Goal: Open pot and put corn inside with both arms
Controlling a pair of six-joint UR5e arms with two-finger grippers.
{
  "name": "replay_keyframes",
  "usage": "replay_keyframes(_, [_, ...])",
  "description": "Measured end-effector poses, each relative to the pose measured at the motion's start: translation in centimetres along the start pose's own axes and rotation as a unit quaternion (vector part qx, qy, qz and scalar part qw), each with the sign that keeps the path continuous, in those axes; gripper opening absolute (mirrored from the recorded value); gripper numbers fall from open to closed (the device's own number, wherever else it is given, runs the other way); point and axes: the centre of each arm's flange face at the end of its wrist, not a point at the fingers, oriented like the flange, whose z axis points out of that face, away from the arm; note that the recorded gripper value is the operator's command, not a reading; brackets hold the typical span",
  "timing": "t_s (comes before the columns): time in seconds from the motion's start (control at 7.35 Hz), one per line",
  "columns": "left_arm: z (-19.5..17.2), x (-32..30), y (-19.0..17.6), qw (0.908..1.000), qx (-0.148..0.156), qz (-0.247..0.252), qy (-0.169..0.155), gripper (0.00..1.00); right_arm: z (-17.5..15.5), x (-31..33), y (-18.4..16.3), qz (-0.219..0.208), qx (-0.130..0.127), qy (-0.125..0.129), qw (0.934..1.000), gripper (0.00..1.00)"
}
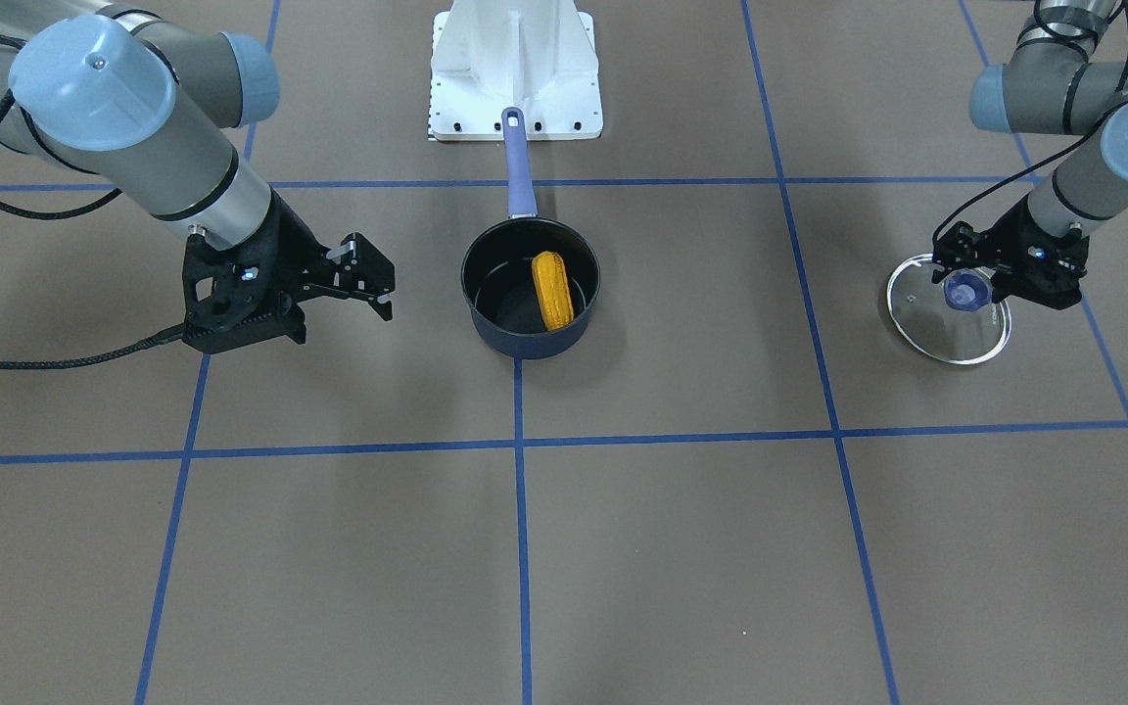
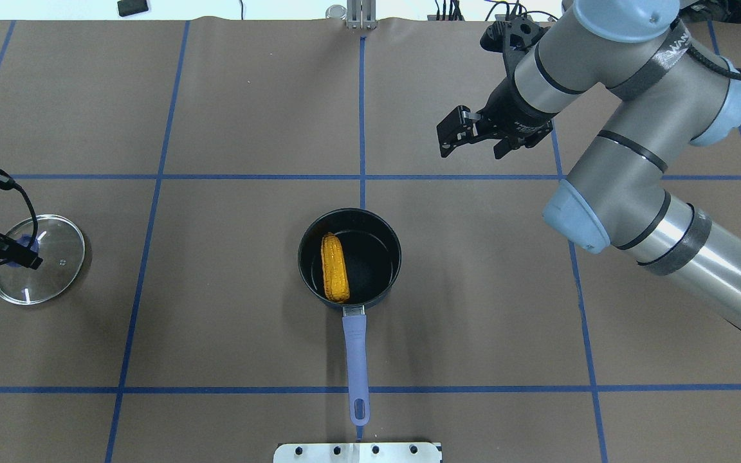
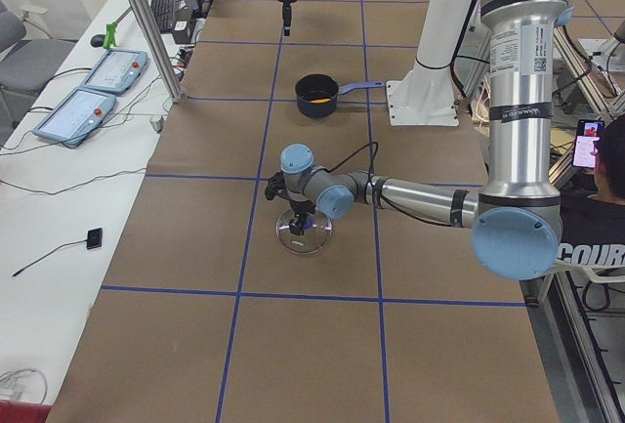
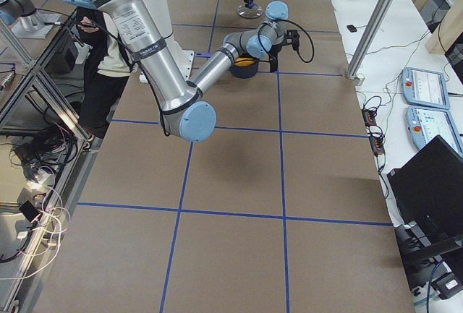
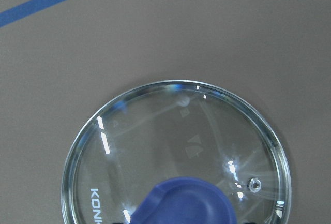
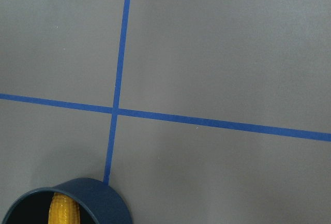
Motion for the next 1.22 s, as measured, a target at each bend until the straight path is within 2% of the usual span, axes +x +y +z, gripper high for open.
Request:
replay_keyframes(0.27, [-1.8,0.8,-0.3,0.9999,0.013,0.003,0.008,0.98,0.1,1.8,0.2,-0.001,-0.002,0.006,1.0,1.0])
replay_keyframes(0.41, [-3.9,0.1,-0.1,0.9995,0.025,-0.006,0.018,0.98,-0.3,4.4,0.3,-0.014,0.0,0.015,0.9998,1.0])
replay_keyframes(0.68, [-9.9,-5.4,1.4,0.9962,0.061,-0.021,0.059,0.98,-2.9,13.2,0.0,-0.047,-0.001,0.033,0.9984,1.0])
replay_keyframes(0.82, [-12.3,-8.6,3.1,0.9944,0.08,-0.02,0.067,0.98,-5.0,18.3,-0.2,-0.053,-0.002,0.037,0.9979,1.0])
replay_keyframes(0.95, [-14.1,-11.5,4.6,0.9937,0.093,-0.019,0.061,0.98,-7.1,23.3,0.1,-0.057,-0.002,0.042,0.9975,1.0])
replay_keyframes(1.22, [-17.9,-17.3,7.6,0.9944,0.101,-0.024,0.017,0.98,-9.9,31.1,1.6,-0.061,0.001,0.056,0.9966,1.0])
